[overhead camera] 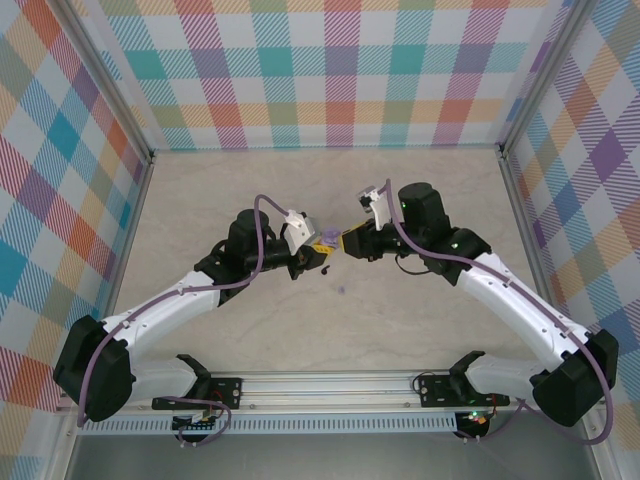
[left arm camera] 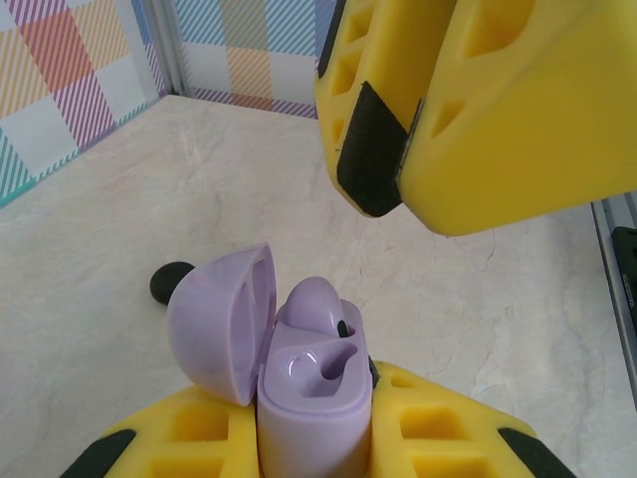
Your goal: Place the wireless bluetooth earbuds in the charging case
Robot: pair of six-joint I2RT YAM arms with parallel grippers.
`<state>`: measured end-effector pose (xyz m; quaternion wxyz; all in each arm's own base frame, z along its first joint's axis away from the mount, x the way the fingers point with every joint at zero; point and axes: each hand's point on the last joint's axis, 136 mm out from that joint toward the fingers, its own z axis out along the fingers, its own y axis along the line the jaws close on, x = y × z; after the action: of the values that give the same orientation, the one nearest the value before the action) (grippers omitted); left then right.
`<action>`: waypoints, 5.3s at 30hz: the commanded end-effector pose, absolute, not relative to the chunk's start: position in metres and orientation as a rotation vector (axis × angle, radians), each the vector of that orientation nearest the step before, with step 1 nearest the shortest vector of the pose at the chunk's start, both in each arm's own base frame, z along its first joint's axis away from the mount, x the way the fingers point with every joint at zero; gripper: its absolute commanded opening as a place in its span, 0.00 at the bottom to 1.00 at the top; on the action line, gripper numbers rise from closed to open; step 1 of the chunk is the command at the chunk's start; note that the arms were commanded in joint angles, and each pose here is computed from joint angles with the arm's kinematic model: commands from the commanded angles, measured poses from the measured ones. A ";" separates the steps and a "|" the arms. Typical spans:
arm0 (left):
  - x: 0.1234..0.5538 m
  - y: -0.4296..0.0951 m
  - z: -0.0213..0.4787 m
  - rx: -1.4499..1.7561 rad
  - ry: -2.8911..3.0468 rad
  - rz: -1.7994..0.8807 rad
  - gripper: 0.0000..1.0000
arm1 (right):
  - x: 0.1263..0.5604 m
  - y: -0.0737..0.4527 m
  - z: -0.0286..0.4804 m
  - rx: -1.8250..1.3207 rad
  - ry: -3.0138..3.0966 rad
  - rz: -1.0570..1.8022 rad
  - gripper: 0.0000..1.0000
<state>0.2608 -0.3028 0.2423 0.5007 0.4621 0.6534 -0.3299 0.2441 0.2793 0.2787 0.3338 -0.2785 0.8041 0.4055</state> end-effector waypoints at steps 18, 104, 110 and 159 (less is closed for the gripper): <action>0.291 -0.271 0.228 0.744 1.886 -0.695 0.21 | 0.254 0.242 0.173 -0.497 2.528 0.742 0.43; 0.245 -0.195 0.244 0.474 1.925 -0.614 0.26 | 0.215 0.273 0.014 -0.475 3.087 0.128 0.24; 0.245 -0.195 0.245 0.473 1.925 -0.615 0.26 | 0.233 0.260 0.009 -0.683 3.094 0.064 0.26; 0.247 -0.196 0.237 0.474 1.938 -0.609 0.26 | 0.218 0.265 0.002 -0.056 3.177 -0.048 0.29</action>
<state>0.2488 -0.1968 0.2359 0.4998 0.2010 0.8057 -0.2463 0.2358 0.2725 0.0145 0.0179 -0.0157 0.9997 0.0084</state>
